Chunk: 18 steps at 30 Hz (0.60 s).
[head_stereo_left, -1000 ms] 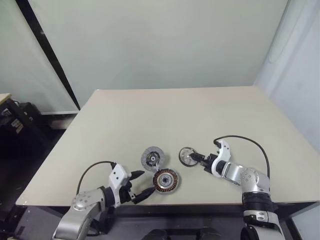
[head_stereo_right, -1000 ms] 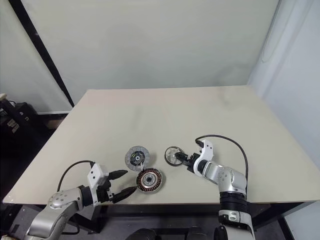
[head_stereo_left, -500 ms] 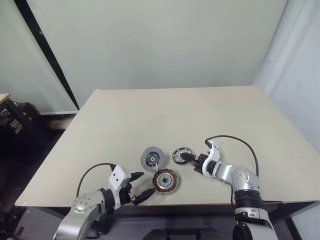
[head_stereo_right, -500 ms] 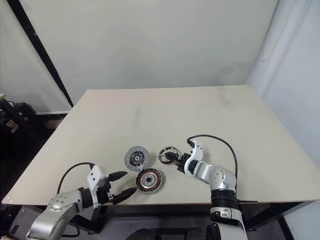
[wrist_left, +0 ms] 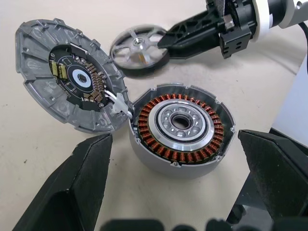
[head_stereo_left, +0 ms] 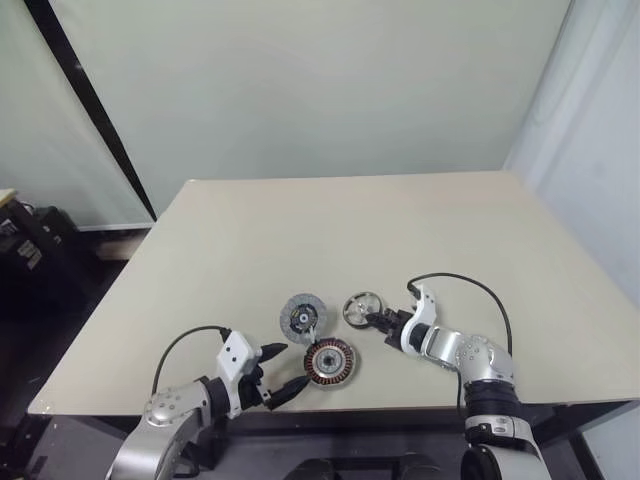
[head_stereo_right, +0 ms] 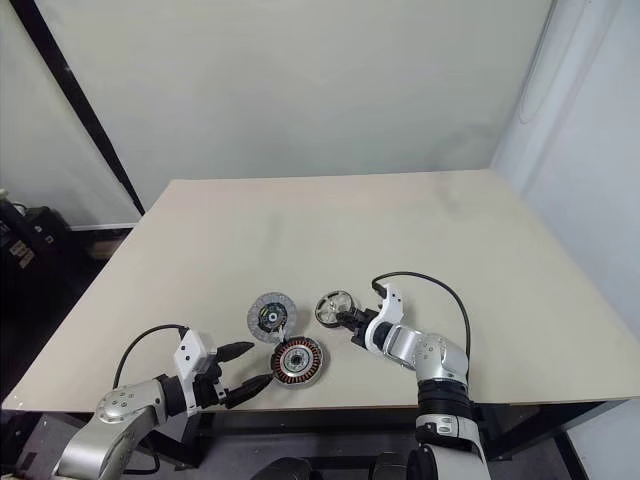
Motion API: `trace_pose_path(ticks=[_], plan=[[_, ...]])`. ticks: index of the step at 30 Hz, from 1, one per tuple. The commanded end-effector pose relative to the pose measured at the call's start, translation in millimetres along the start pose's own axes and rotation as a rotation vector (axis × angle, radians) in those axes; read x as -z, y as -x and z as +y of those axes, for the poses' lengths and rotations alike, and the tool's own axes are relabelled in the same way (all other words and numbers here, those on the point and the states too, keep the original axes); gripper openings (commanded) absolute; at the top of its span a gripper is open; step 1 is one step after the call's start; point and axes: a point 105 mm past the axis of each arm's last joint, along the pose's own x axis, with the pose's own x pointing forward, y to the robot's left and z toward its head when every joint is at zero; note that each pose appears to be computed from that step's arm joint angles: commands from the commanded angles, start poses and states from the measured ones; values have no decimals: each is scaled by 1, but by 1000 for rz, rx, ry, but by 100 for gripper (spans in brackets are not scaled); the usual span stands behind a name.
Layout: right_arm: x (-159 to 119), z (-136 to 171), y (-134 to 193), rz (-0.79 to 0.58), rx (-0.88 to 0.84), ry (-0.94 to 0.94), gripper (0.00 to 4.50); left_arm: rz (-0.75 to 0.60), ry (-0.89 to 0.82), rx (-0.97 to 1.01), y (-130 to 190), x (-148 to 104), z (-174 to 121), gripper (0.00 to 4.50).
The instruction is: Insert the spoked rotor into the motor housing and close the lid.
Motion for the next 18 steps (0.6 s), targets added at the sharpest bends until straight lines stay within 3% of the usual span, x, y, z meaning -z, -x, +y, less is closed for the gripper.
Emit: trace_pose_path(ticks=[1,11,18], plan=[[-13,3,4,-45,3,8,46,-38,-51,8,-1,-13,-2,450],[-36,19,31,-106,-69,39,46,-36,-51,-2,2,-14,1,450],[-7,39,58,63,-174,66,46,-29,-46,-18,6,-13,8,450]])
